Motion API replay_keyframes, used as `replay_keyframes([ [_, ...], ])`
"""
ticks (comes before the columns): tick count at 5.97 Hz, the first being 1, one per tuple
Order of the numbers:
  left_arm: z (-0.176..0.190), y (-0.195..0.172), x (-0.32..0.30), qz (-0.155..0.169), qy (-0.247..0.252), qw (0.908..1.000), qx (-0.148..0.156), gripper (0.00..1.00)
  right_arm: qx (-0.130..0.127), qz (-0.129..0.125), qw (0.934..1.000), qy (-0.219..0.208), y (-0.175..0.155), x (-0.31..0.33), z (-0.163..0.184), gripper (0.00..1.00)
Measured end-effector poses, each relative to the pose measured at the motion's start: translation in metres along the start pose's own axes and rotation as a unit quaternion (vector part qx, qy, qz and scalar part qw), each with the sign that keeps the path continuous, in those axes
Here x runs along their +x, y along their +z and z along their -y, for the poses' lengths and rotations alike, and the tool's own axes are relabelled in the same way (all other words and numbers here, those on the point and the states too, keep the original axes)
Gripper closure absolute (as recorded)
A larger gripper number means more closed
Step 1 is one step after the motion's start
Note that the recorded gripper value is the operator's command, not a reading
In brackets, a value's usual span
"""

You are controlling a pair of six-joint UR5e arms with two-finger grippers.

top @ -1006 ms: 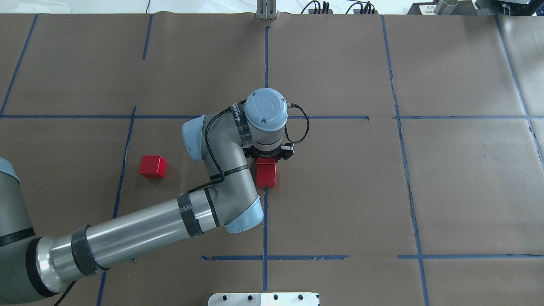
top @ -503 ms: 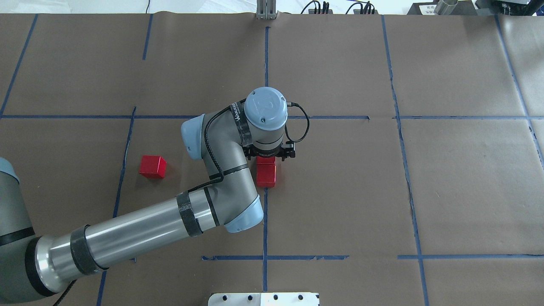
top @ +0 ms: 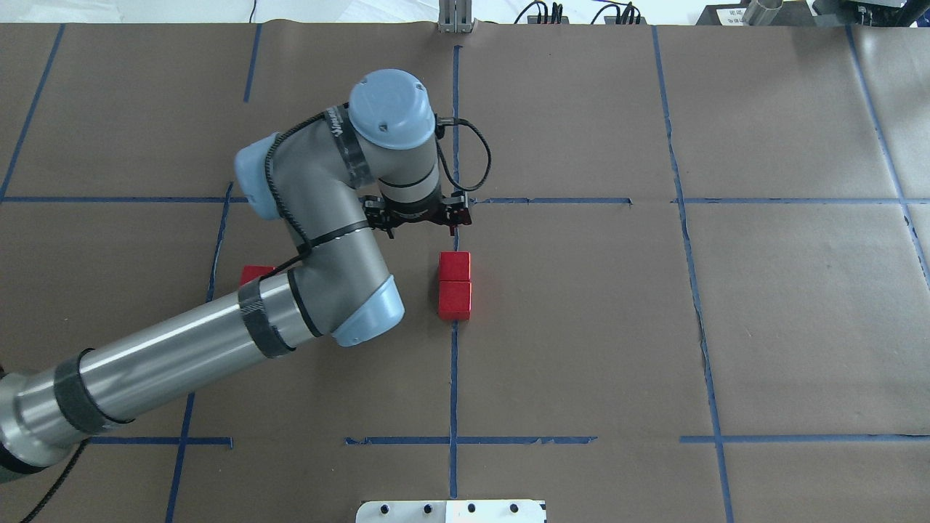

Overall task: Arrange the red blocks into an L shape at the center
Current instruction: 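Move the left gripper back and grasp the last red cube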

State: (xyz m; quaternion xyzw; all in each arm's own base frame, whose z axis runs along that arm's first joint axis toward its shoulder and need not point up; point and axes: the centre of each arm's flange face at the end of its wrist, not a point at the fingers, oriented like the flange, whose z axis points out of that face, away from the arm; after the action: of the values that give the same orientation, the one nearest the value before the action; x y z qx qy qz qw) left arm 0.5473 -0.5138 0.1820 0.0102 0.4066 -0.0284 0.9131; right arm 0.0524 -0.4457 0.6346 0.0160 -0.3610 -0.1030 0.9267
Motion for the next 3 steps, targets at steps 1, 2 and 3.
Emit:
replay_keyframes([
  [1,0.005,-0.009,-0.06,0.006,0.012,0.9999,0.007,0.0,0.0,0.0,1.0,0.0,0.0,0.0,0.0,0.01],
  [2,0.003,-0.013,-0.123,0.016,0.039,0.999,0.013,0.0,0.0,0.0,1.0,0.0,0.0,0.0,0.0,0.01],
  [3,-0.006,-0.011,-0.176,0.024,0.059,0.9979,0.015,0.0,0.0,0.0,1.0,0.0,0.0,0.0,0.001,0.01],
])
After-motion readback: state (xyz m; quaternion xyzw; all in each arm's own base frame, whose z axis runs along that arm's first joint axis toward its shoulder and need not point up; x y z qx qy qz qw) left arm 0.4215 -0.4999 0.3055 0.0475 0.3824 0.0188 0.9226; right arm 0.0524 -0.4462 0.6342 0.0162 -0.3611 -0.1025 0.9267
